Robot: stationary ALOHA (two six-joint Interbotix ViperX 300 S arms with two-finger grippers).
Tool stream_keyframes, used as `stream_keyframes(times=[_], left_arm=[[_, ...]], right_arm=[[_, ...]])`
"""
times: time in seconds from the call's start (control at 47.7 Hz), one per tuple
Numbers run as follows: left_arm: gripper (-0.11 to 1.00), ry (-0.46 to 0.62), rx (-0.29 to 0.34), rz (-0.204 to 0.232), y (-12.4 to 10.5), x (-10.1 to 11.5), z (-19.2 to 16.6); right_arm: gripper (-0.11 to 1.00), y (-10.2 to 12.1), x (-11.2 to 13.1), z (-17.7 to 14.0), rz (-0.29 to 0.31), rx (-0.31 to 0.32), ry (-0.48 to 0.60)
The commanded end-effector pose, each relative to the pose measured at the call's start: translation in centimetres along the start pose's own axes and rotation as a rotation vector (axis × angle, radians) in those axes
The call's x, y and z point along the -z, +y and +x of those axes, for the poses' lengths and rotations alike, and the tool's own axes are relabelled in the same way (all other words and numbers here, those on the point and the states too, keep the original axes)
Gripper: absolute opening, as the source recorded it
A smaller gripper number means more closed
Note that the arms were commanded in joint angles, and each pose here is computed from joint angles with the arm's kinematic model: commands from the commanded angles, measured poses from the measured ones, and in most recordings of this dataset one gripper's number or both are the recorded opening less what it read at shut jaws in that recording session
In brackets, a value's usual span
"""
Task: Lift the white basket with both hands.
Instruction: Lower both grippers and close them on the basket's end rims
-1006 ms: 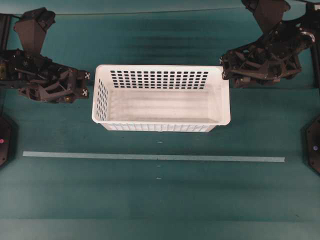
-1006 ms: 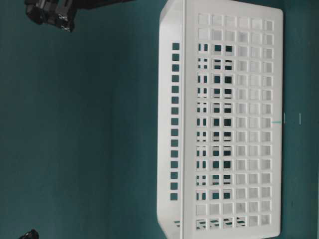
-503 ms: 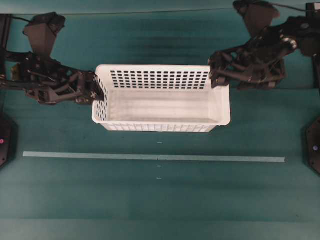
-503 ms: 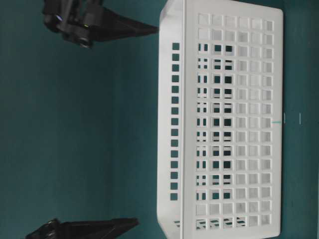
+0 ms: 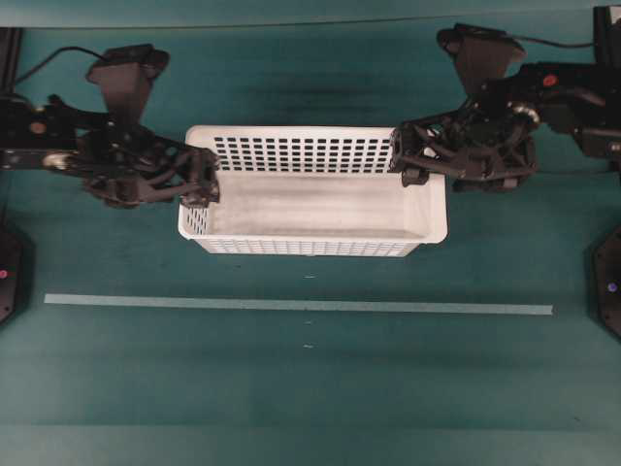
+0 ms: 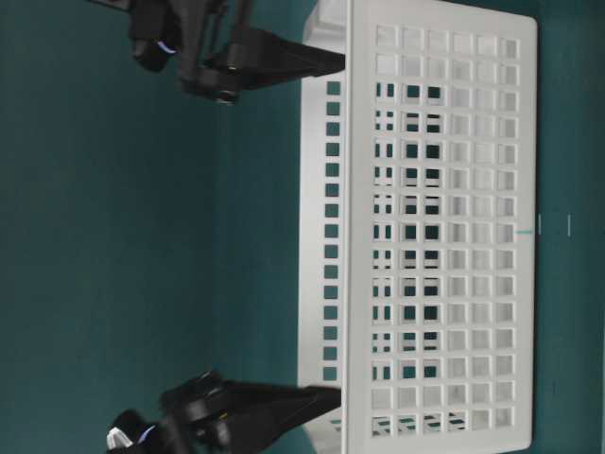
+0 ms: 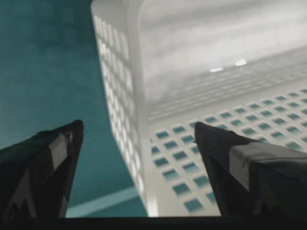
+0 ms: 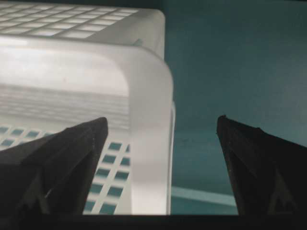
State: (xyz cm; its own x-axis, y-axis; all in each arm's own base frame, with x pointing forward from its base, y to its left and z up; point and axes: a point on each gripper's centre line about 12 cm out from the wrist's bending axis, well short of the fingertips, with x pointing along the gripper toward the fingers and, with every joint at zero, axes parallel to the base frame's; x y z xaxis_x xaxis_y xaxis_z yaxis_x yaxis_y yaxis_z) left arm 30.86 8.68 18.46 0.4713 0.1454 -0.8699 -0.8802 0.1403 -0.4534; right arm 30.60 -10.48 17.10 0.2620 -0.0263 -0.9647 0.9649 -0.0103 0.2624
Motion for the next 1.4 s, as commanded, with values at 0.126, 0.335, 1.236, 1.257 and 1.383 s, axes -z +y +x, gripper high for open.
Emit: stream_keyframes(times=[0.126, 0.335, 1.236, 1.257, 1.383], left_arm=[[0.93, -0.009, 0.015, 0.000, -0.6, -0.3, 0.9], [0.93, -0.005, 0.006, 0.000, -0.4, -0.3, 1.2], [0.14, -0.019, 0.044, 0.004, -0.7, -0.4, 1.6], [0.11, -0.019, 0.045, 0.004, -0.8, -0.4, 1.6], [0.04, -0.018, 0.042, 0.004, -0.7, -0.3, 1.6]], right_arm=[[0.94, 0.1, 0.3, 1.2, 0.016, -0.031, -0.049], [0.94, -0.2, 0.3, 2.0, 0.038, -0.034, -0.060], [0.24, -0.2, 0.4, 3.0, 0.053, -0.023, -0.056], [0.20, -0.2, 0.4, 3.0, 0.052, -0.026, -0.057], [0.16, 0.0, 0.4, 3.1, 0.052, -0.045, -0.062]])
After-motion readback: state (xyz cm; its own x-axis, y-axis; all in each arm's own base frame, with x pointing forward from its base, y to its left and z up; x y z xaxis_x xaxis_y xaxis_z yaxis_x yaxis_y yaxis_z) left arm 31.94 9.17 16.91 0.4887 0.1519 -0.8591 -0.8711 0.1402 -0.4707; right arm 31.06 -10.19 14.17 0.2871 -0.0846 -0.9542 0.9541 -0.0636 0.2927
